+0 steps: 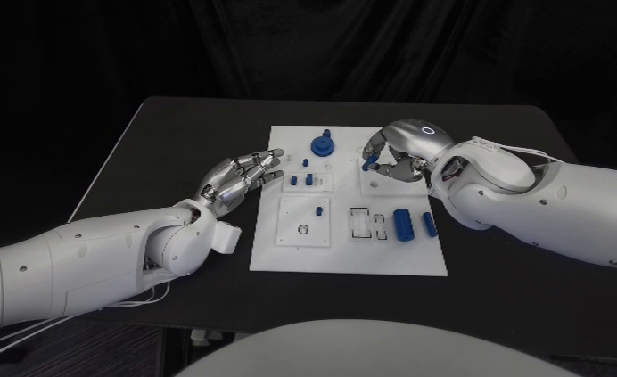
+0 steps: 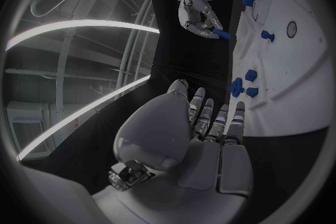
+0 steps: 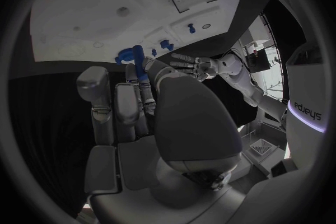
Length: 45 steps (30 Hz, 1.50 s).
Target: Assemble the parts on the task board
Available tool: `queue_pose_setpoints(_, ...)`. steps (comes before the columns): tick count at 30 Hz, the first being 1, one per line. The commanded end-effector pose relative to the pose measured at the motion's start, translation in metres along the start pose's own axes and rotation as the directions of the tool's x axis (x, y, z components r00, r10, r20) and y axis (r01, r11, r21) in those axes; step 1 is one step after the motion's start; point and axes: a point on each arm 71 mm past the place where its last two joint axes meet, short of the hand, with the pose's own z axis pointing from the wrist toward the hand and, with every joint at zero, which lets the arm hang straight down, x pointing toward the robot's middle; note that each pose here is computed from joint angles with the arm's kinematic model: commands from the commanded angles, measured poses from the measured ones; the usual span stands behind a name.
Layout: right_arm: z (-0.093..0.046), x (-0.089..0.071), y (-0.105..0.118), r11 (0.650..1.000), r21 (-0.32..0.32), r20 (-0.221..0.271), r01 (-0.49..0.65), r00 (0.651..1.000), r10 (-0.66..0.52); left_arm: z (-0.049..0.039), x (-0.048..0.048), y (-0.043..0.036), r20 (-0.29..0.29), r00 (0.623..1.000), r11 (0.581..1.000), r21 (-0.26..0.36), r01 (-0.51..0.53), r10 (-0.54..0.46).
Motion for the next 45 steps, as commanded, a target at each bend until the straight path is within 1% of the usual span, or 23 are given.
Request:
queue_pose_setpoints(1,-0.001,-0.003,0.013,0.999,-0.030,0.014,-0.016,1.000,0.016,-0.0001,0.0025,-0.0064,-0.008,1.000,0.995,0.097,0.012,-0.012)
queue_pose_setpoints(5,-0.003,-0.001,0.035,0.996,-0.087,-0.014,-0.036,0.999,0.035,0.0003,0.0033,-0.0062,-0.010,1.000,0.995,0.097,0.014,-0.013)
queue_pose_setpoints(8,-0.003,0.004,0.059,0.987,-0.155,-0.042,-0.034,0.999,0.028,0.0005,0.0038,-0.0061,-0.012,1.000,0.995,0.097,0.015,-0.014)
queue_pose_setpoints(9,-0.002,0.005,0.064,0.985,-0.169,-0.048,-0.030,0.999,0.022,0.0004,0.0039,-0.0061,-0.012,1.000,0.995,0.097,0.015,-0.014)
queue_pose_setpoints(10,-0.001,0.007,0.075,0.979,-0.201,-0.062,-0.020,0.998,0.008,0.0002,0.0042,-0.0063,-0.013,1.000,0.995,0.097,0.016,-0.015)
queue_pose_setpoints(13,0.001,0.014,0.090,0.968,-0.252,-0.082,-0.001,0.996,-0.021,-0.0003,0.0047,-0.0065,-0.013,1.000,0.995,0.097,0.017,-0.016)
queue_pose_setpoints(14,0.002,0.018,0.098,0.961,-0.277,-0.087,0.010,0.996,-0.036,-0.0005,0.0046,-0.0065,-0.013,1.000,0.995,0.097,0.017,-0.016)
queue_pose_setpoints(20,0.008,0.038,0.120,0.933,-0.357,-0.098,0.046,0.991,-0.086,-0.0004,0.0050,-0.0065,-0.014,1.000,0.995,0.097,0.017,-0.016)
queue_pose_setpoints(23,0.010,0.048,0.126,0.925,-0.375,-0.106,0.053,0.989,-0.100,0.0000,0.0057,-0.0063,-0.016,1.000,0.995,0.096,0.019,-0.018)
queue_pose_setpoints(30,0.014,0.063,0.130,0.917,-0.390,-0.115,0.083,0.984,-0.137,0.0008,0.0057,-0.0058,-0.018,1.000,0.995,0.096,0.020,-0.018)
queue_pose_setpoints(37,0.015,0.070,0.131,0.917,-0.389,-0.129,0.086,0.981,-0.146,0.0015,0.0064,-0.0054,-0.021,1.000,0.995,0.095,0.022,-0.020)
queue_pose_setpoints(45,0.016,0.074,0.130,0.919,-0.384,-0.134,0.086,0.980,-0.148,0.0019,0.0068,-0.0049,-0.024,0.999,0.995,0.093,0.024,-0.022)
